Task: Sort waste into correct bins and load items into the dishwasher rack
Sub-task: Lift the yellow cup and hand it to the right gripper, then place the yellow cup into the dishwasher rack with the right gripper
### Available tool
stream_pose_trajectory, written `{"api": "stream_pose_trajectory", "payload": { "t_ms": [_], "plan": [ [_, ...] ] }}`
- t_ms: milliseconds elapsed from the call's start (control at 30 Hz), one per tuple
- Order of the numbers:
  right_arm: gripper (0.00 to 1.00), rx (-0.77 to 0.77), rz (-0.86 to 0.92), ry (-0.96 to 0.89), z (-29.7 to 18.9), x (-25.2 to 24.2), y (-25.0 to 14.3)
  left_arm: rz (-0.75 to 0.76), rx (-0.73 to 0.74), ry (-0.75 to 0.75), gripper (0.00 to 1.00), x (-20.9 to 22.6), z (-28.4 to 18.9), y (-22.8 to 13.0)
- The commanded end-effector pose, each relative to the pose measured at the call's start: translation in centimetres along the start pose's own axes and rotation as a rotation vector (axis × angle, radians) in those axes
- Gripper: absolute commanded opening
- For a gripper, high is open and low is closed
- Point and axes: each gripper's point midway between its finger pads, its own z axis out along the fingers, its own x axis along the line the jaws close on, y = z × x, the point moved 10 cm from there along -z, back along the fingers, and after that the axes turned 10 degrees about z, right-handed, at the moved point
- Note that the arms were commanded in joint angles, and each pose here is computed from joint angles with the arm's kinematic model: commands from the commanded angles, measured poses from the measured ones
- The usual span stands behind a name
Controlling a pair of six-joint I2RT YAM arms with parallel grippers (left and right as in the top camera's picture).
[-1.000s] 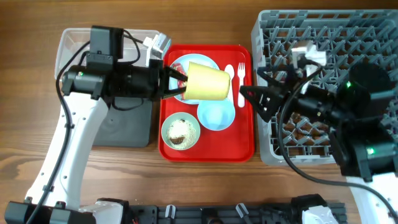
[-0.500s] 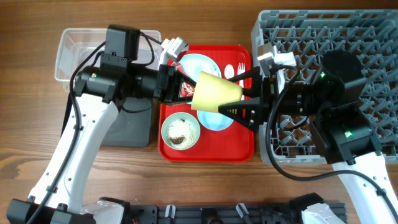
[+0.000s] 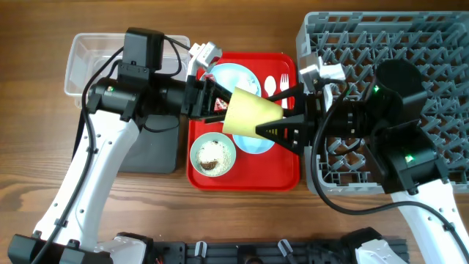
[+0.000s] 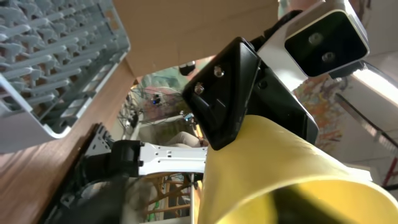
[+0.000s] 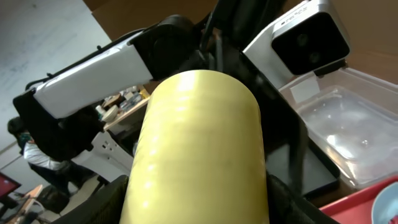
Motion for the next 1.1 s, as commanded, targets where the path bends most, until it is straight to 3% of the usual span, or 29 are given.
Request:
{"api": "stream_pose_trajectory", "payload": {
  "t_ms": [0,200,233,467,667,767,1067],
  "plan": [
    [0.58,-0.09,-0.1,-0.168,-1.7,1.2,0.3,0.017,-0.041,0.114,1.0,0.6,-0.5,0.4],
    [0.56,-0.255,-0.003,-0.578,-6.6,1.4,-1.0,-0.038,-0.115,0.353,1.0,2.4,-1.8,0.5],
    [0.56,-0.298,0.047,-0.72,-8.1,1.3,-1.8,-0.051,-0.122,0.391,1.0,2.7,-2.0,0.4],
    [0.58,-0.394,0.436,-1.246,-12.9,-1.7,-5.3,-0.053,-0.124,0.403,1.0,2.8,-2.0,0.4],
    [0.57,-0.208,0.707,-1.339,-13.4,-6.5,-7.0,-0.055,-0.123,0.403,1.0,2.8,-2.0,0.4],
    [0.56,-0.071,0.832,-1.297,-12.8,-9.0,-8.0,-0.062,-0.121,0.403,1.0,2.8,-2.0,0.3],
    [0.6,0.136,1.014,-1.267,-12.2,-13.7,-9.8,-0.064,-0.121,0.403,1.0,2.8,-2.0,0.3]
  ]
}}
